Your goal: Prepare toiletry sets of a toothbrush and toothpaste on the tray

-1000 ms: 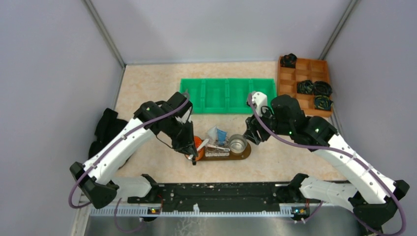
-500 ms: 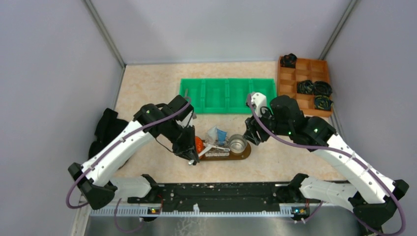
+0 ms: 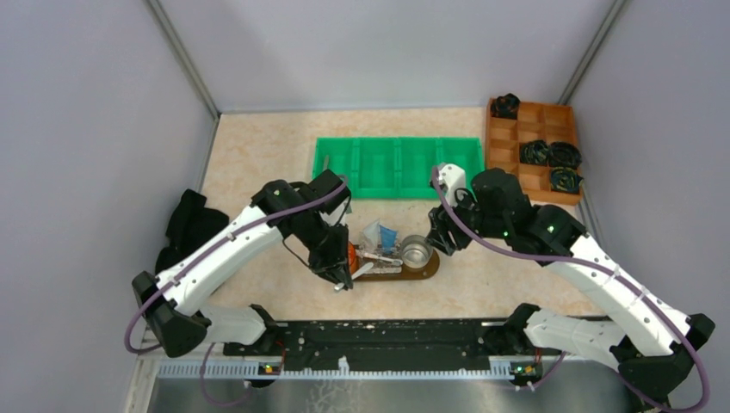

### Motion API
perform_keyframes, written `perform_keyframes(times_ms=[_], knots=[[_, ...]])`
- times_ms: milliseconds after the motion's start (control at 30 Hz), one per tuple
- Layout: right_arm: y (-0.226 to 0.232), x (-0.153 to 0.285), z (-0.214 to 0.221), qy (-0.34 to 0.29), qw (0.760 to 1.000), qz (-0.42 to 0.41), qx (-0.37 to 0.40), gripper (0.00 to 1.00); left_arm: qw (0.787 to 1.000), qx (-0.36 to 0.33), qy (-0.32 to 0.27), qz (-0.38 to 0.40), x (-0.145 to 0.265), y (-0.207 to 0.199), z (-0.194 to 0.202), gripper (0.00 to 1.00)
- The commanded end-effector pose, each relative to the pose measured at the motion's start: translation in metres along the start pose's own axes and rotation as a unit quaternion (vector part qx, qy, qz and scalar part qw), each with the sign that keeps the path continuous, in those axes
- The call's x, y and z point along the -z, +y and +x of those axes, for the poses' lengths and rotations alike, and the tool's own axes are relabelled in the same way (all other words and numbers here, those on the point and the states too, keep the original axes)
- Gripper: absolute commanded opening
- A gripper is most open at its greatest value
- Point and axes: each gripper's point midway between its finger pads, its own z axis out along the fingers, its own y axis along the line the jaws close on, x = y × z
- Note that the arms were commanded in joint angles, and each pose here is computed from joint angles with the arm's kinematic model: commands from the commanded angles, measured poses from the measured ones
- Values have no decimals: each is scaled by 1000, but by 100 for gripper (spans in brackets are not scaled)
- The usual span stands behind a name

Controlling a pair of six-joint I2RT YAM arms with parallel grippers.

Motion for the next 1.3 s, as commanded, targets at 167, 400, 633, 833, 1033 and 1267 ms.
perform_keyframes(times_ms=[167, 400, 633, 833, 1033, 1267], knots=[[0, 6, -8, -28, 1000, -1, 4, 50, 999, 24, -2, -32, -3, -2, -8, 18], [1, 6, -7, -29, 1000, -2, 4, 50, 999, 19, -9, -36, -8, -3, -16, 19], [2, 6, -5, -28, 1000, -4, 4, 50, 999, 16, -8, -40, -17, -2, -21, 20], [2, 7, -3, -27, 1000, -4, 3, 50, 999, 12, -2, -41, -25, -4, -26, 22], [1, 7, -1, -26, 1000, -2, 1, 50, 999, 7, 7, -40, -30, -6, -28, 29], [1, 6, -1, -25, 1000, -3, 1, 50, 999, 5, 7, -40, -32, -7, -30, 30]])
